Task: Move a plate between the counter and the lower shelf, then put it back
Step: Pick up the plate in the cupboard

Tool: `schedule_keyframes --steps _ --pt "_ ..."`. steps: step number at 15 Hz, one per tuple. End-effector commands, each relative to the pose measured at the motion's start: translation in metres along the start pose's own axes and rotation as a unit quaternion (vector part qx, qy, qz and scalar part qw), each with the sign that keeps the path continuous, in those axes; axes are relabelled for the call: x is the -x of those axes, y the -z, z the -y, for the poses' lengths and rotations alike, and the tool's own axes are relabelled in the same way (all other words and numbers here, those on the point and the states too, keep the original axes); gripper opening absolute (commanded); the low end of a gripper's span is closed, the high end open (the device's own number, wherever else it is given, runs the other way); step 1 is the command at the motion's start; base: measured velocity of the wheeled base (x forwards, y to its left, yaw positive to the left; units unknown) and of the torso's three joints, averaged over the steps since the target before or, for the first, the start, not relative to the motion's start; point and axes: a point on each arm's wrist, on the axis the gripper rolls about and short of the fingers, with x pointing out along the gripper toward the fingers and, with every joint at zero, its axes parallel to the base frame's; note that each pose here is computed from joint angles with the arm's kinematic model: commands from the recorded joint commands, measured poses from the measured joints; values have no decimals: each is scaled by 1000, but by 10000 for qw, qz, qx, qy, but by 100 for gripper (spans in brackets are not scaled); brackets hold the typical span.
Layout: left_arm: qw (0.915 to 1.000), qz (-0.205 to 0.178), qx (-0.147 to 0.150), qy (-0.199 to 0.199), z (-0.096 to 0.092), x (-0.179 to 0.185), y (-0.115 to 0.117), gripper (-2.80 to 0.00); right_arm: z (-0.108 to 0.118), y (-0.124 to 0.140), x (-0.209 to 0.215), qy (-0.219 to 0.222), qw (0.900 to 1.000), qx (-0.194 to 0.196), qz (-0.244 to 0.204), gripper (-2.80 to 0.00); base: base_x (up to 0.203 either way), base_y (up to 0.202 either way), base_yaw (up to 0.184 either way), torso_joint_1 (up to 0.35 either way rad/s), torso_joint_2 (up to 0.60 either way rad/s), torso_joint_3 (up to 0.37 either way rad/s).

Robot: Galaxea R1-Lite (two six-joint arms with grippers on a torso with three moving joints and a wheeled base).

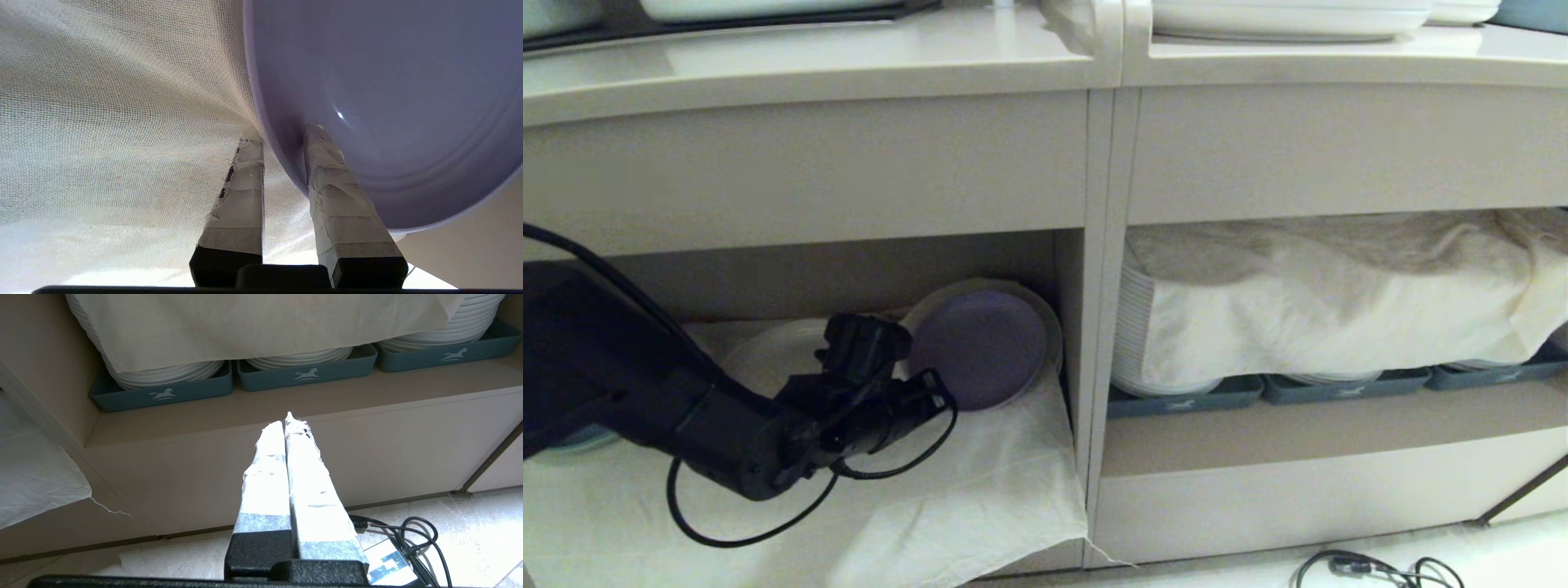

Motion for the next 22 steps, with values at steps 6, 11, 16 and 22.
schedule_keyframes --steps 6,11,16,22 --pt "10000 59 36 36 1 13 -3 -280 0 0 0 -2 10000 -2 -4 -280 0 0 0 0 0 0" --pt "10000 28 32 8 -1 12 -2 -280 0 0 0 -2 10000 -2 0 -280 0 0 0 0 0 0" --pt "10000 -54 22 -66 -6 12 3 -280 0 0 0 -2 10000 -2 0 -280 0 0 0 0 0 0" --pt "9999 -78 -41 -67 -9 21 5 -280 0 0 0 4 10000 -2 0 -280 0 0 0 0 0 0"
